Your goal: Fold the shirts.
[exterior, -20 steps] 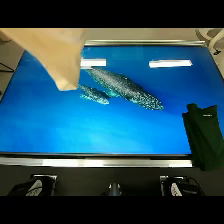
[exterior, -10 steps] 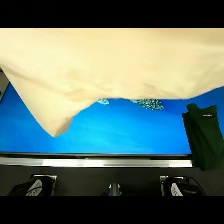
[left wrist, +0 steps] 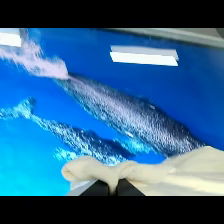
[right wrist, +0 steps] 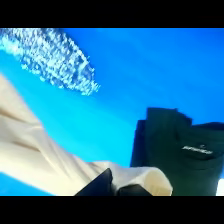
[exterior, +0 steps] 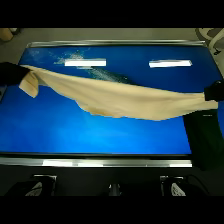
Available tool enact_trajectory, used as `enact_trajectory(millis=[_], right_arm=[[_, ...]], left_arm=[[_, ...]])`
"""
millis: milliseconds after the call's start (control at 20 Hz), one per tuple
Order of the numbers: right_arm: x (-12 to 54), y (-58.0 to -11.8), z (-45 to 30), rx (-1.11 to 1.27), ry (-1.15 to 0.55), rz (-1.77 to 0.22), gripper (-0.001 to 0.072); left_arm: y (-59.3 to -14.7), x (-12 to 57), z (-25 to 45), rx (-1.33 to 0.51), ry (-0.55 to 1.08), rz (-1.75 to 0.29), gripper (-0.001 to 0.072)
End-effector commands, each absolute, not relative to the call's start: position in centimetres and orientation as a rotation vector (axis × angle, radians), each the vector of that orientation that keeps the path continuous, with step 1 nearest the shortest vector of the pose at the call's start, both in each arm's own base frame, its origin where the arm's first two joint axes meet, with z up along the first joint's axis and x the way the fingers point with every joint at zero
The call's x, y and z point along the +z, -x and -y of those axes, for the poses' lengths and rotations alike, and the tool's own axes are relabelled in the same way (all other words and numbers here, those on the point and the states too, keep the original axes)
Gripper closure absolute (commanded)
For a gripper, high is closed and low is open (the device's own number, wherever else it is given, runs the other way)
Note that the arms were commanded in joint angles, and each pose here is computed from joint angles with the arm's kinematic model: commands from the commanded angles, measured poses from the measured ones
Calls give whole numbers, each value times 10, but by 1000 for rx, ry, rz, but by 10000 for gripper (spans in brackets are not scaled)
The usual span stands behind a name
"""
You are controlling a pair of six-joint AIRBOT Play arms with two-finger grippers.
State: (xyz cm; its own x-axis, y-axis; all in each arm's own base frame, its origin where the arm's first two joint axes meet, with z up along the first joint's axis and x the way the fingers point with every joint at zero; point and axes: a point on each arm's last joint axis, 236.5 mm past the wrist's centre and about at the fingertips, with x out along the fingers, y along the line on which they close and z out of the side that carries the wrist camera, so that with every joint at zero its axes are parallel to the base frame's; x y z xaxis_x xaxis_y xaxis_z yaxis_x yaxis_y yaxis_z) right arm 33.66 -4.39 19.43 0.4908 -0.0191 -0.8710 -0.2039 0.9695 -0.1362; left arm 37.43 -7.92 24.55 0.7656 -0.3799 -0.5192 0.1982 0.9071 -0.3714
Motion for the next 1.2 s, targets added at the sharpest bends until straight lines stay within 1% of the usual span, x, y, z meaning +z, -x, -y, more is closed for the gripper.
enact_trajectory(millis=[0,150,250,300,450,600,650,700,750,800,1000,1050,1100,1150], right_arm=[[102,-365,37,183,167,-1190,694],[72,-419,36,161,86,-1110,694],[51,-450,29,156,-9,-1065,694],[37,-461,23,166,-62,-1065,694],[-13,-465,5,216,-181,-1163,694],[-43,-450,-2,248,-215,-1276,693],[-44,-448,-1,247,-206,-1285,662],[-42,-450,0,244,-204,-1275,476],[-37,-455,2,235,-195,-1251,258],[-27,-457,5,236,-171,-1233,149],[39,-454,32,210,46,-1164,143],[48,-446,36,204,78,-1172,106],[47,-435,39,220,118,-1210,83],[40,-419,40,234,131,-1283,83]], left_arm=[[-387,131,102,-295,394,-788,680],[-409,85,101,-245,460,-858,680],[-418,56,110,-243,531,-925,680],[-419,38,114,-241,542,-969,680],[-416,-13,131,-240,542,-1099,679],[-413,-31,148,-257,580,-1152,679],[-412,-30,149,-260,580,-1152,679],[-412,-28,148,-261,580,-1149,679],[-411,-25,147,-265,581,-1154,679],[-410,-22,145,-276,574,-1161,679],[-400,-6,141,-372,492,-1194,678],[-396,-6,140,-387,484,-1212,674],[-392,-6,137,-391,474,-1230,503],[-388,-8,131,-380,475,-1253,77]])
